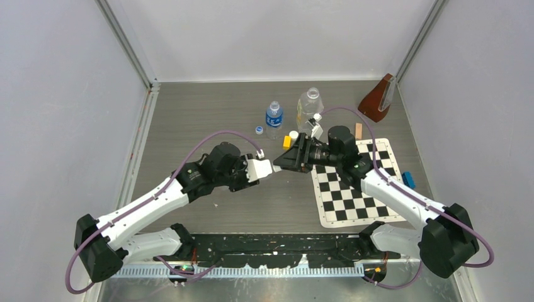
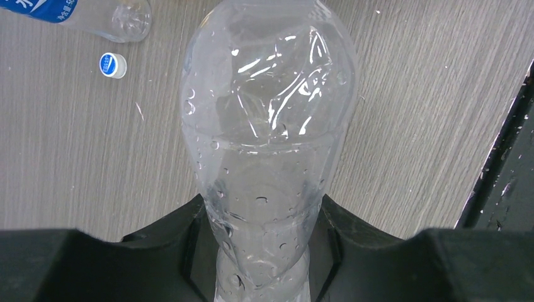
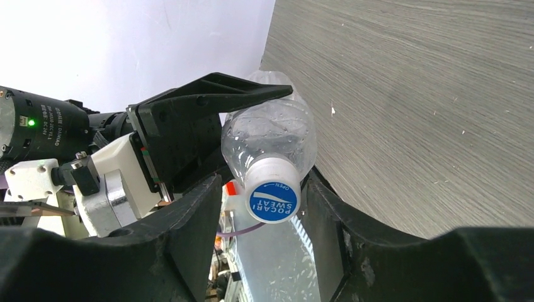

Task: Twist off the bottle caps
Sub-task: Unscrew the bottle cap from the plastic bottle.

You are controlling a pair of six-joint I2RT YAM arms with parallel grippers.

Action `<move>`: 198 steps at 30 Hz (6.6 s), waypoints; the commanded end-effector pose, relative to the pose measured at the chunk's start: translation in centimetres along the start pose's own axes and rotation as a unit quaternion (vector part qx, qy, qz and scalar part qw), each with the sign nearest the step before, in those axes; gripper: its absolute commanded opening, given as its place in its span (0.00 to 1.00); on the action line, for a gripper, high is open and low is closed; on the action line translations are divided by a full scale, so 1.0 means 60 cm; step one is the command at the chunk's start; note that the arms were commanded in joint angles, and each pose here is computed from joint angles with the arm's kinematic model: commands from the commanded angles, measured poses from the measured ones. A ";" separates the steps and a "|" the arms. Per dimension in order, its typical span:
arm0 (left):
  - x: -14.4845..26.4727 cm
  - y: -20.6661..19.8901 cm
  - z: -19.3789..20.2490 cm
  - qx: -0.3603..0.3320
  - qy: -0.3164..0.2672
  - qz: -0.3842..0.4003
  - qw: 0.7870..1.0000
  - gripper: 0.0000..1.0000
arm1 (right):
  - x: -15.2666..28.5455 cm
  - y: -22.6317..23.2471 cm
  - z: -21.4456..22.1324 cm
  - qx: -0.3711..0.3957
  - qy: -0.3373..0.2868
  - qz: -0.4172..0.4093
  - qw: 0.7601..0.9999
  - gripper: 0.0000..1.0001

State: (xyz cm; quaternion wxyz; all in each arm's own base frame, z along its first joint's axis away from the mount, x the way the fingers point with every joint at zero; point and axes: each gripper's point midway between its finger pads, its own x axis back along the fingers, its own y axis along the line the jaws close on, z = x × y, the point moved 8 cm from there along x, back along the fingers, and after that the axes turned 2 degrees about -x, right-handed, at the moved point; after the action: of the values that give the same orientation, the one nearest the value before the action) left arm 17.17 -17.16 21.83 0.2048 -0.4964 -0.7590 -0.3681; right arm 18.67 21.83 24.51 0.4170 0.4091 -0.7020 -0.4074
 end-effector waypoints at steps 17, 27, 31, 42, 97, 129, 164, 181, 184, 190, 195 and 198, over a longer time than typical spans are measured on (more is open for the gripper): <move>0.002 0.003 -0.012 -0.005 -0.021 -0.008 1.000 0.00 | -0.004 0.018 -0.005 0.014 0.019 -0.049 0.999 0.23; 0.017 -0.024 -0.044 -0.006 -0.113 0.071 0.991 0.00 | 0.003 0.027 -0.004 0.115 0.019 -0.093 0.989 0.00; 0.032 -0.041 -0.059 -0.007 -0.154 0.119 0.981 0.00 | 0.019 0.042 -0.004 0.205 0.007 -0.116 0.972 0.00; 0.049 -0.047 -0.057 -0.013 -0.145 0.137 0.980 0.00 | 0.065 0.063 0.020 0.370 0.001 -0.163 0.915 0.00; 0.026 -0.006 -0.030 -0.014 -0.063 0.025 0.998 0.00 | 0.034 0.034 0.028 0.125 0.074 -0.099 0.984 0.45; 0.023 -0.012 -0.028 -0.014 -0.064 0.037 0.997 0.00 | 0.022 0.030 0.013 0.133 0.057 -0.078 0.986 0.33; 0.053 -0.063 -0.066 -0.007 -0.156 0.199 0.968 0.00 | 0.051 0.019 0.029 0.542 0.012 -0.157 0.826 0.00; 0.061 -0.092 -0.084 0.000 -0.190 0.311 0.931 0.00 | 0.063 0.016 0.050 0.740 0.030 -0.169 0.651 0.00; 0.065 -0.095 -0.086 0.004 -0.191 0.325 0.926 0.00 | 0.063 0.014 0.048 0.763 0.032 -0.160 0.625 0.00; 0.074 -0.101 -0.094 0.014 -0.199 0.354 0.914 0.00 | 0.063 0.025 0.042 0.789 0.013 -0.164 0.591 0.00; 0.082 -0.110 -0.102 0.033 -0.206 0.394 0.895 0.00 | 0.065 0.034 0.039 0.800 0.002 -0.162 0.578 0.00; 0.089 -0.114 -0.110 0.042 -0.219 0.422 0.879 0.00 | 0.068 0.037 0.040 0.803 0.001 -0.164 0.573 0.00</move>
State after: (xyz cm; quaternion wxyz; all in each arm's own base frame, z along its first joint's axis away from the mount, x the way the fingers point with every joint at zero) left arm 10.56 -18.47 22.92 0.2868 -0.7207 -0.6034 -0.1848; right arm 12.63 19.33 24.98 -0.1069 0.7402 -0.6303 0.2085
